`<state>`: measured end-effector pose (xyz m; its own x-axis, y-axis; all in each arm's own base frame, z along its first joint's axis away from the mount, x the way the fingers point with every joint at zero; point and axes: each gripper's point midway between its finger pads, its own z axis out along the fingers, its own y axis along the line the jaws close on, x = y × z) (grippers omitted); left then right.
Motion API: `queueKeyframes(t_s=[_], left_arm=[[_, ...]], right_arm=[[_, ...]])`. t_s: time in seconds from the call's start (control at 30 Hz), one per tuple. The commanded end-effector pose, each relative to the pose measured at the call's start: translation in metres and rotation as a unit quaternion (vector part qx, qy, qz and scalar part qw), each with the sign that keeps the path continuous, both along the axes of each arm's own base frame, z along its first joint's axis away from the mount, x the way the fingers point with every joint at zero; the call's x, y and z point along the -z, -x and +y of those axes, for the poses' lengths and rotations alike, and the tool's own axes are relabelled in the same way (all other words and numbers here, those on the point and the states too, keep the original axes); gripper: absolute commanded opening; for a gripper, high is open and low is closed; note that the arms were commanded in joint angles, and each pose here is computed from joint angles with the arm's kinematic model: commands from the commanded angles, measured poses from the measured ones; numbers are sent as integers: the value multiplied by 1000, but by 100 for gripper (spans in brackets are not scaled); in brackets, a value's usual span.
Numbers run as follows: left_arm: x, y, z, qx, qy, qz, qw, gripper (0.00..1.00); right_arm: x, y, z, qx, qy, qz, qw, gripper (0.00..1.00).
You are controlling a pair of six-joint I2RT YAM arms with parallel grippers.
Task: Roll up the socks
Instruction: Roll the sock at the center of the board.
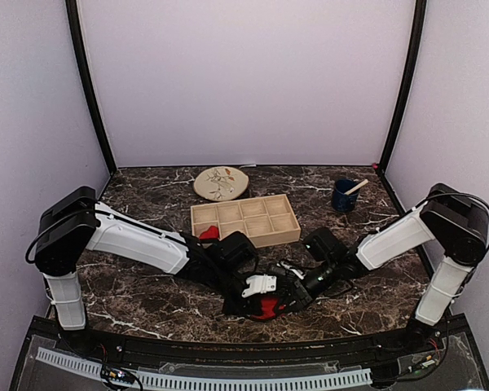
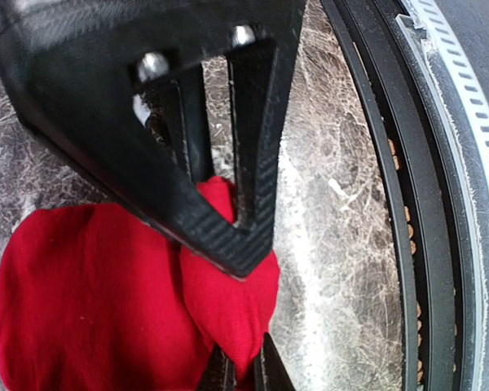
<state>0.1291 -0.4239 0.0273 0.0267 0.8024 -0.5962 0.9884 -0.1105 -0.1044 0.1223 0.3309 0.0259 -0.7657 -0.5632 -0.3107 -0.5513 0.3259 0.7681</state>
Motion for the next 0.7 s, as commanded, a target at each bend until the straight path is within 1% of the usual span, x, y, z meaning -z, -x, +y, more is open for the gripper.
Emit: queueKeyframes(t_s=[0.0, 0.33, 0.47, 0.5, 0.67], left_arm=[[10, 11, 12, 0, -37, 49, 998, 0], [7, 2, 17, -22, -49, 120, 991, 0], [3, -2, 19, -31, -51, 156, 986, 0], [2, -3, 20, -34, -52, 167, 984, 0], [0, -4, 23, -40, -62, 213, 974, 0]], right_arm=[[-6, -11, -3, 34, -11, -14, 999, 27], [-11, -22, -13, 79, -9, -37, 996, 30], [-2, -29, -21, 98, 19, -57, 993, 30], [-8, -33, -23, 105, 19, -72, 992, 30], [-6, -48, -37, 143, 56, -124, 980, 30]])
